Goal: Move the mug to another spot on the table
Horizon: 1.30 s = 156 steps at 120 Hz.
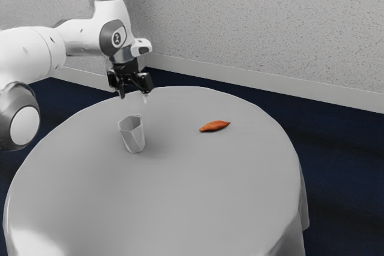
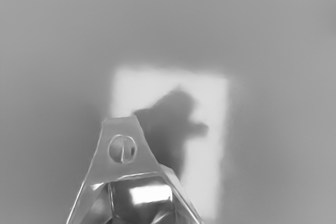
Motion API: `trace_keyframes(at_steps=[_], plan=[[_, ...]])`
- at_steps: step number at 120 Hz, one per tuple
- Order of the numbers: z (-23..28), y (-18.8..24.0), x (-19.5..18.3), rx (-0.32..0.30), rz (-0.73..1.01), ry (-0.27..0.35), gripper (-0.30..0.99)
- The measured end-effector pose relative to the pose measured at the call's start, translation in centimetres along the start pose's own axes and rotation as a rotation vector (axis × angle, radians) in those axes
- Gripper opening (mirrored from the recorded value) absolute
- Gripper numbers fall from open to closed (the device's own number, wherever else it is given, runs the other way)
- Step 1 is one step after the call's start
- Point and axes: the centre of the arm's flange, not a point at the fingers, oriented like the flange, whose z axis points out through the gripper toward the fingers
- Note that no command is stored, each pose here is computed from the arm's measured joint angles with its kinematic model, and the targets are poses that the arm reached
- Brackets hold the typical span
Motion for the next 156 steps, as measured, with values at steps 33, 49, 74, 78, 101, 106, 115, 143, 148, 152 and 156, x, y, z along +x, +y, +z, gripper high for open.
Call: trace_keyframes(at_steps=[33,49,74,78,101,106,115,143,148,152,156], plan=[[5.1,-1.3,1.2,-0.013,-0.137,0.003,0.68],[6.4,-2.3,1.4,-0.014,-0.189,0.001,0.69],[8.7,-2.9,2.3,-0.004,-0.209,-0.003,0.69],[8.9,-3.0,2.6,-0.002,-0.206,0.000,0.69],[11.6,-4.1,3.0,-0.005,-0.211,-0.022,0.69],[11.9,-4.2,2.9,-0.011,-0.214,-0.025,0.69],[12.6,-4.2,2.9,-0.017,-0.215,-0.034,0.67],[12.8,-3.7,2.9,-0.031,-0.205,-0.035,0.28],[12.7,-3.6,2.9,-0.033,-0.203,-0.035,0.24],[12.6,-3.6,2.9,-0.033,-0.203,-0.035,0.22],[12.6,-3.6,2.9,-0.034,-0.204,-0.035,0.19]])
